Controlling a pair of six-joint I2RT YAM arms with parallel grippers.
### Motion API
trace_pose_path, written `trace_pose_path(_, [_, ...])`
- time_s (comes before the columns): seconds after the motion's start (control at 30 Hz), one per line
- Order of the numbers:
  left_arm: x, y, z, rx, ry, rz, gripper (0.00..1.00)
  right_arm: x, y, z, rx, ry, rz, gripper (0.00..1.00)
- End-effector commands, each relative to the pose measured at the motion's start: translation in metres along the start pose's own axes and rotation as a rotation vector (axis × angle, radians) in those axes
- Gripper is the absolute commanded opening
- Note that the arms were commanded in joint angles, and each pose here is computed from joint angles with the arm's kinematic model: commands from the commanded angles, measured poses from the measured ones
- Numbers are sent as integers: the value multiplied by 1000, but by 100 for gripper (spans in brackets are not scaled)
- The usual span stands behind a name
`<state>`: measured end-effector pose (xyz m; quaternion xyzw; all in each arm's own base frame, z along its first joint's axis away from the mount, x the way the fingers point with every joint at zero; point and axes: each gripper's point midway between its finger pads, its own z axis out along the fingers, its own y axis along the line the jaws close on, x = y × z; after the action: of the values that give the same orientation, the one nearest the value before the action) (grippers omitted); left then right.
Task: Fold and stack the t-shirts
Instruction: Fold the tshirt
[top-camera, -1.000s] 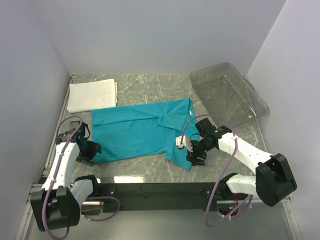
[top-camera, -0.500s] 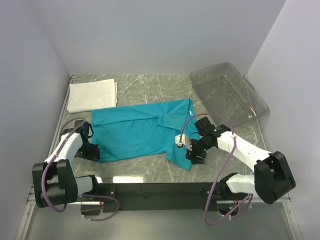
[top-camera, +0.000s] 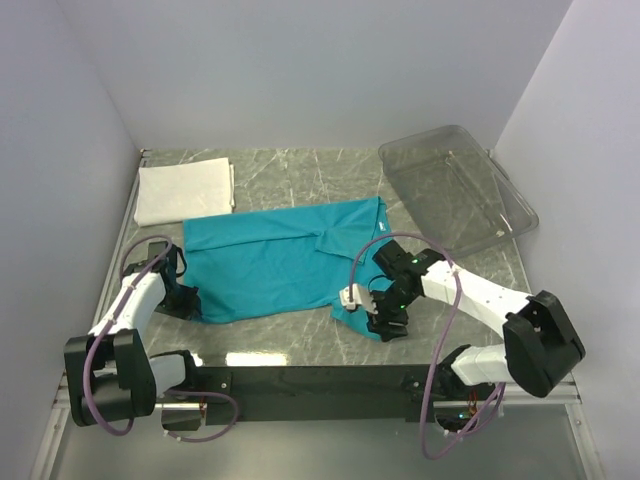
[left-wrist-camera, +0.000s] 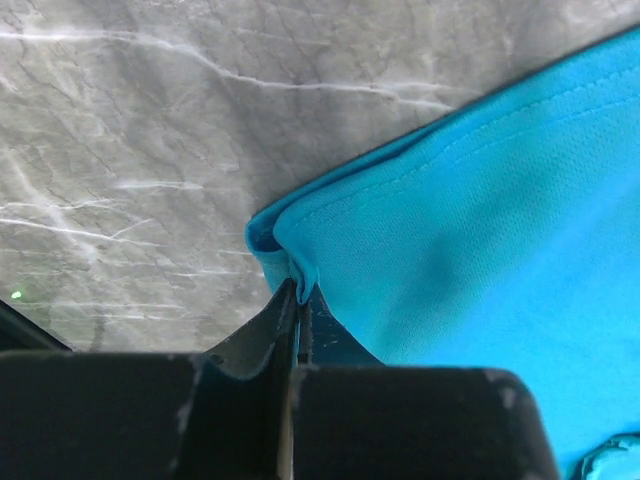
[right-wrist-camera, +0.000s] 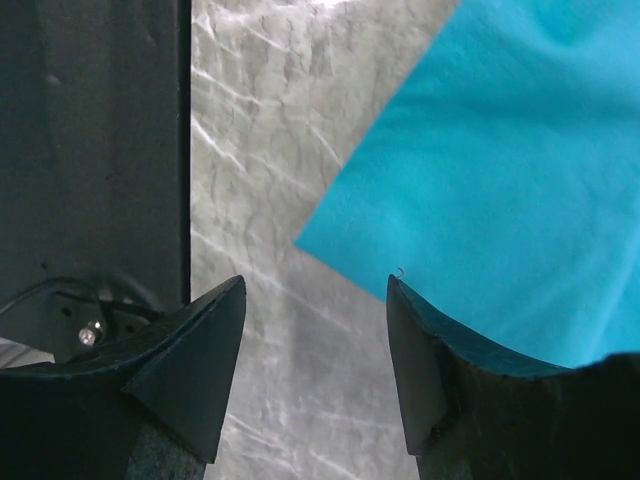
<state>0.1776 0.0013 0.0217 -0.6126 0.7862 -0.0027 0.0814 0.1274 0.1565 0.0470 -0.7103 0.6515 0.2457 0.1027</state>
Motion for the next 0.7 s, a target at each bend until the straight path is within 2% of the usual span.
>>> trace_pose_path(0.0, [2, -4, -3, 42, 5, 15, 3, -1, -8, 10, 37, 37, 31, 64])
trace_pose_path(0.3, [2, -7, -7, 63, 5, 17, 3, 11, -4, 36, 57, 153, 33, 53])
trace_pose_path(0.43, [2, -7, -9, 68, 4, 23, 2, 15, -4, 46, 66, 193, 50, 38])
trace_pose_path(0.53, [3, -7, -11, 75, 4, 28, 1, 13, -8, 43, 98, 189, 66, 13])
trace_pose_path(0.6, [2, -8, -14, 82, 2, 36, 1, 10, -8, 35, 101, 166, 73, 7])
trace_pose_path(0.63, [1, -9, -16, 92, -3, 40, 1, 5, -10, 27, 118, 134, 71, 0])
trace_pose_path(0.67, [0, -11, -19, 100, -7, 47, 1, 0, -8, 18, 107, 116, 66, 0])
